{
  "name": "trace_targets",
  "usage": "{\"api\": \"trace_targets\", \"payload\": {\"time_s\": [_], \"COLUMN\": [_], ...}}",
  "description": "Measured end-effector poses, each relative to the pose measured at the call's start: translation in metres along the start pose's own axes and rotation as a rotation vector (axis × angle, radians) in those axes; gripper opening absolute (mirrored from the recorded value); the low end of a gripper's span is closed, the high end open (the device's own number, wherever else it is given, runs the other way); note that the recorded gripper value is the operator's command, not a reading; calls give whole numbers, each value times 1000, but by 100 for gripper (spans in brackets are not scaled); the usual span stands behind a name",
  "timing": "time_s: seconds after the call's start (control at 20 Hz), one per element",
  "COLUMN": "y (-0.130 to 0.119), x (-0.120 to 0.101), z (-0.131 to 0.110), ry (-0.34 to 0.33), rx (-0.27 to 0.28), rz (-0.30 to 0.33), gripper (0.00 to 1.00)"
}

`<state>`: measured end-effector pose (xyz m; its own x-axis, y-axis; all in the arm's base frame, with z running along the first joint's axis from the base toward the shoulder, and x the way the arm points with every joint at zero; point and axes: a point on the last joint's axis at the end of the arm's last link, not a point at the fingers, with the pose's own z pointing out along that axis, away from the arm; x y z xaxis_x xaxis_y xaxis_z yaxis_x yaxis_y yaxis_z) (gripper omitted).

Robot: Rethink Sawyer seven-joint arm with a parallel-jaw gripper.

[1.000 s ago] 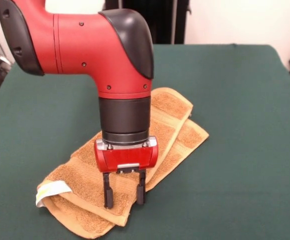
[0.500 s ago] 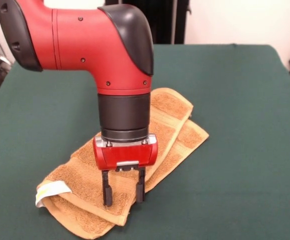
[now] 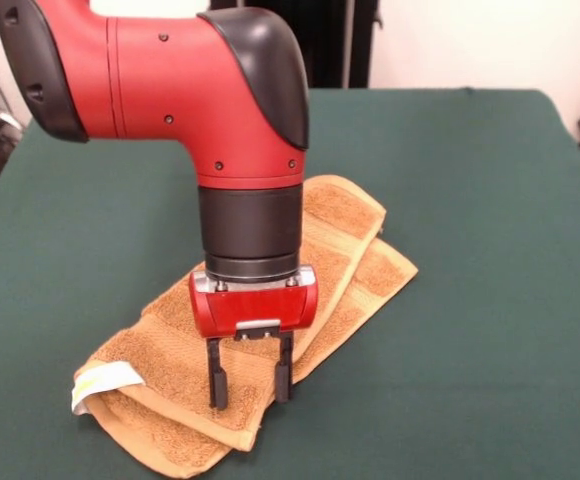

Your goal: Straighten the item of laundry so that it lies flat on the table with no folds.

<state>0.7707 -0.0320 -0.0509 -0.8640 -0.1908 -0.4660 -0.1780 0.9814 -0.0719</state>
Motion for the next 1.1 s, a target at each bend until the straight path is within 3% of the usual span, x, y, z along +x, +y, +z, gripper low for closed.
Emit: {"api": "trace_targets", "payload": {"time_s": [1.1], "y": [3], "x": [3], "z": [-1], "ry": [6], "rx": [-6], "rz": [-3], "gripper": [100]}}
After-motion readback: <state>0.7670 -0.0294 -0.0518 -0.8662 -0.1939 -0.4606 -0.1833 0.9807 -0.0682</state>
